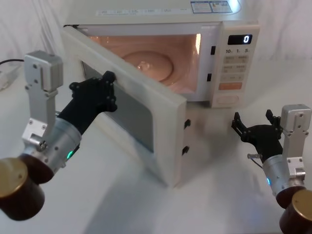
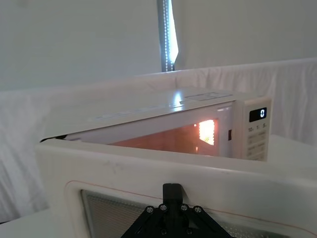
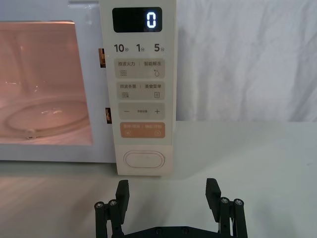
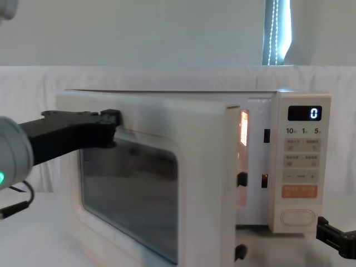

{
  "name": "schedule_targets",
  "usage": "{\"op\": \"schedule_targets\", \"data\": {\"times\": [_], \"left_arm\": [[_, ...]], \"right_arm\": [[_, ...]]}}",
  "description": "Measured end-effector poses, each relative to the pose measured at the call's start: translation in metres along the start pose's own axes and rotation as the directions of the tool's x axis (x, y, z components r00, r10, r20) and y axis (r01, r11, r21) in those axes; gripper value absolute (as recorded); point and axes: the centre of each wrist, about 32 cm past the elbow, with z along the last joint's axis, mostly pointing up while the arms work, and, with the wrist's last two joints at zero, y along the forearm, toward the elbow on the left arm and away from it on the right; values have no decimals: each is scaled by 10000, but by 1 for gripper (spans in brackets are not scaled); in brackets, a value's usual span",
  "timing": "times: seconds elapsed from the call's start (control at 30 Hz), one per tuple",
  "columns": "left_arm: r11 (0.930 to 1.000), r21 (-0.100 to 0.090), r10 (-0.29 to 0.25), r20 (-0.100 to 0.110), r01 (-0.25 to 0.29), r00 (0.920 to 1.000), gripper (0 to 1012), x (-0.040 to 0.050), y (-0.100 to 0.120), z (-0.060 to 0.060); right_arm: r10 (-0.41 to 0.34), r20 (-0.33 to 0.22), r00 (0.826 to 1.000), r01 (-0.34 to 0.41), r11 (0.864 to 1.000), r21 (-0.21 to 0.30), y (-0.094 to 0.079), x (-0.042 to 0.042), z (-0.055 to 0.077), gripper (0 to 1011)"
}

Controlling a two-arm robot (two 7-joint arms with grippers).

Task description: Press the button to open the microwave door with one hand; close the microwave door with the other hand.

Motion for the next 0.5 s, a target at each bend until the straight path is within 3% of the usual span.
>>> {"op": "schedule_targets", "data": {"times": [0.17,0.5], "left_arm": [[9998,-6,-177,-31,177,9998,0,15,-97,12],[9979,24,-644,170,643,9978,0,43,-366,40]], "right_arm": [[0,0,10000,0,10000,0,0,0,0,1002],[0,0,10000,0,10000,1,0,0,0,1002]]}}
